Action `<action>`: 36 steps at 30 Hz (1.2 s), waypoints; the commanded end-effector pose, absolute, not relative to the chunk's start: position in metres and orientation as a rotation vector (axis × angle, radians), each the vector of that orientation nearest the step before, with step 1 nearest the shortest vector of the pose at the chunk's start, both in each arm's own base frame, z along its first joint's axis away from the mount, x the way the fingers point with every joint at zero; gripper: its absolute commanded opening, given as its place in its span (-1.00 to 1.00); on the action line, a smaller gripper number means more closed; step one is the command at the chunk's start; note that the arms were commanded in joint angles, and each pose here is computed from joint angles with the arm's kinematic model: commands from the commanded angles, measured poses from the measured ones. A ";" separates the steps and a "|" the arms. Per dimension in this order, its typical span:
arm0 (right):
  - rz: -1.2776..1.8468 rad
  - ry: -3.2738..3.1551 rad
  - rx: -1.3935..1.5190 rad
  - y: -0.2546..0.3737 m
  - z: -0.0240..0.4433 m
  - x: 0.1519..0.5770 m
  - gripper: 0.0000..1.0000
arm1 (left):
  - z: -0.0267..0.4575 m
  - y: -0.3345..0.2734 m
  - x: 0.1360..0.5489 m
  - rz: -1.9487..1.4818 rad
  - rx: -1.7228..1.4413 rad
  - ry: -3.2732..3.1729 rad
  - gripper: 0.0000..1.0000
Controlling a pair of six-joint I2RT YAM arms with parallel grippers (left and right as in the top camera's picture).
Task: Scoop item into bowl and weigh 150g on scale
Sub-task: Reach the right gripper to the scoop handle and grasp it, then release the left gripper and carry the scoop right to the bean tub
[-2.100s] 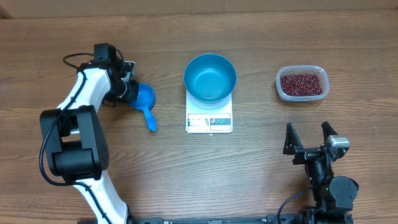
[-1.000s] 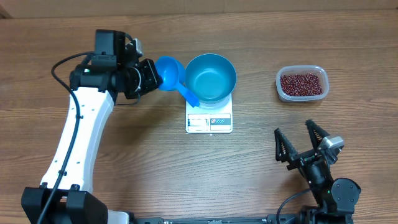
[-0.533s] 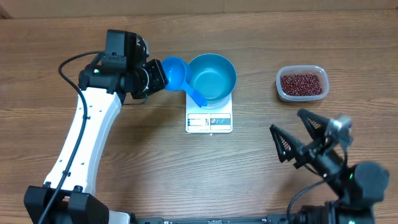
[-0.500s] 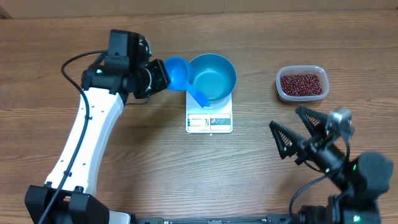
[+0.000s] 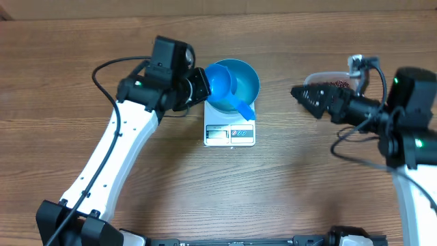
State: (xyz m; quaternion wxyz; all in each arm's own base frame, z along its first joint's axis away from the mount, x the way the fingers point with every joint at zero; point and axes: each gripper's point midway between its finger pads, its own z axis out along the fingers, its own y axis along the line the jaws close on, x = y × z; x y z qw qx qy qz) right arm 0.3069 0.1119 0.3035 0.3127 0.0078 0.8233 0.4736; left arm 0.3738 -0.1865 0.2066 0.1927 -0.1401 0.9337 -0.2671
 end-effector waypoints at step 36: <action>1.409 2.337 0.136 0.172 0.279 0.318 -0.36 | 0.220 -0.241 0.343 -0.912 -0.886 2.596 -0.92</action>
